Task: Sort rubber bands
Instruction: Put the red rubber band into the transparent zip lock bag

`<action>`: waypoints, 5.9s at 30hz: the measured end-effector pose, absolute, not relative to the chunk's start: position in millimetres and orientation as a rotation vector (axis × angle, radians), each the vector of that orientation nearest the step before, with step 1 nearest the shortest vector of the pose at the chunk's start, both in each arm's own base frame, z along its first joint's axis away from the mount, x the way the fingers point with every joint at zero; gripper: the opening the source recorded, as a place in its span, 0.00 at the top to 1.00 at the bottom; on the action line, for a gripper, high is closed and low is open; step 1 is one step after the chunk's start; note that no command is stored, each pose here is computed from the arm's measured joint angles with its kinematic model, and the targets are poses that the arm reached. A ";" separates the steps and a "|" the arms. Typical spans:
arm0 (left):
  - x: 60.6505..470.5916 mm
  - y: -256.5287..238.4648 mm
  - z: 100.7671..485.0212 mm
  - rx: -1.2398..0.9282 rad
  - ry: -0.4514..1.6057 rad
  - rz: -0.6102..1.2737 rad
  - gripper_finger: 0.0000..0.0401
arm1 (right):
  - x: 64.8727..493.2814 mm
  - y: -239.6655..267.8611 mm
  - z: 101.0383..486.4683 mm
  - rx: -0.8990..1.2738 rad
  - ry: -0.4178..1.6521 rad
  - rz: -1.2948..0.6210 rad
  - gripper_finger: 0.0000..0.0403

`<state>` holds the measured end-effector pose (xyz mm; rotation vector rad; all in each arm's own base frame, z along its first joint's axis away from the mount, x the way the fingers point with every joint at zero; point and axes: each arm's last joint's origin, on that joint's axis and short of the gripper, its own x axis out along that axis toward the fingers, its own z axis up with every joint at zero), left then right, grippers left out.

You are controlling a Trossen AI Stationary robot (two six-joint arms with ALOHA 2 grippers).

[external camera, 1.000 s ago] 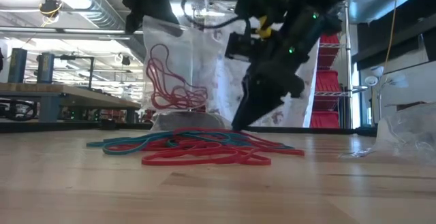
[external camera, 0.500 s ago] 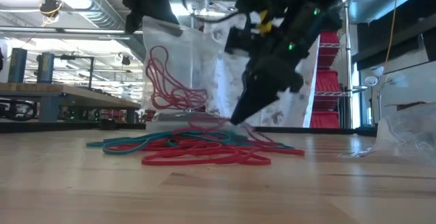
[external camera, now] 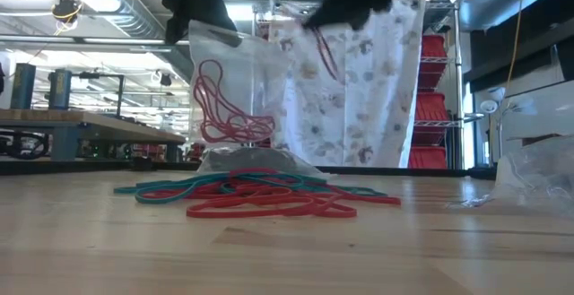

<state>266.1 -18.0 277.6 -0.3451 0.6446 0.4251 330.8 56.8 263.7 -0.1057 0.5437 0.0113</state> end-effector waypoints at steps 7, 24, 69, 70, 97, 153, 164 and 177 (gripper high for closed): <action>266.1 -19.3 277.7 -0.345 0.644 0.420 1.00 | 345.6 52.8 294.4 -0.126 0.195 -0.044 1.00; 268.7 -17.8 281.2 -0.425 0.591 0.429 1.00 | 373.3 25.3 267.4 -0.246 0.165 -0.122 1.00; 266.9 -12.1 285.1 -0.425 0.562 0.462 1.00 | 352.1 17.4 278.5 -0.091 0.440 -0.199 0.56; 267.0 -12.1 285.2 -0.426 0.561 0.461 1.00 | 350.2 17.5 280.2 -0.104 0.444 -0.187 0.55; 264.9 -12.2 282.6 -0.410 0.600 0.457 1.00 | 334.6 97.0 199.8 -0.038 0.989 0.168 0.52; 265.2 -12.6 283.0 -0.378 0.602 0.443 1.00 | 348.5 123.3 134.0 0.032 1.244 -0.002 0.99; 265.4 -12.6 283.0 -0.367 0.603 0.440 1.00 | 317.1 120.2 209.4 -0.006 1.158 0.044 1.00; 274.2 -21.9 272.6 -0.350 0.634 0.416 1.00 | 317.6 107.1 284.3 -0.192 0.640 -0.122 1.00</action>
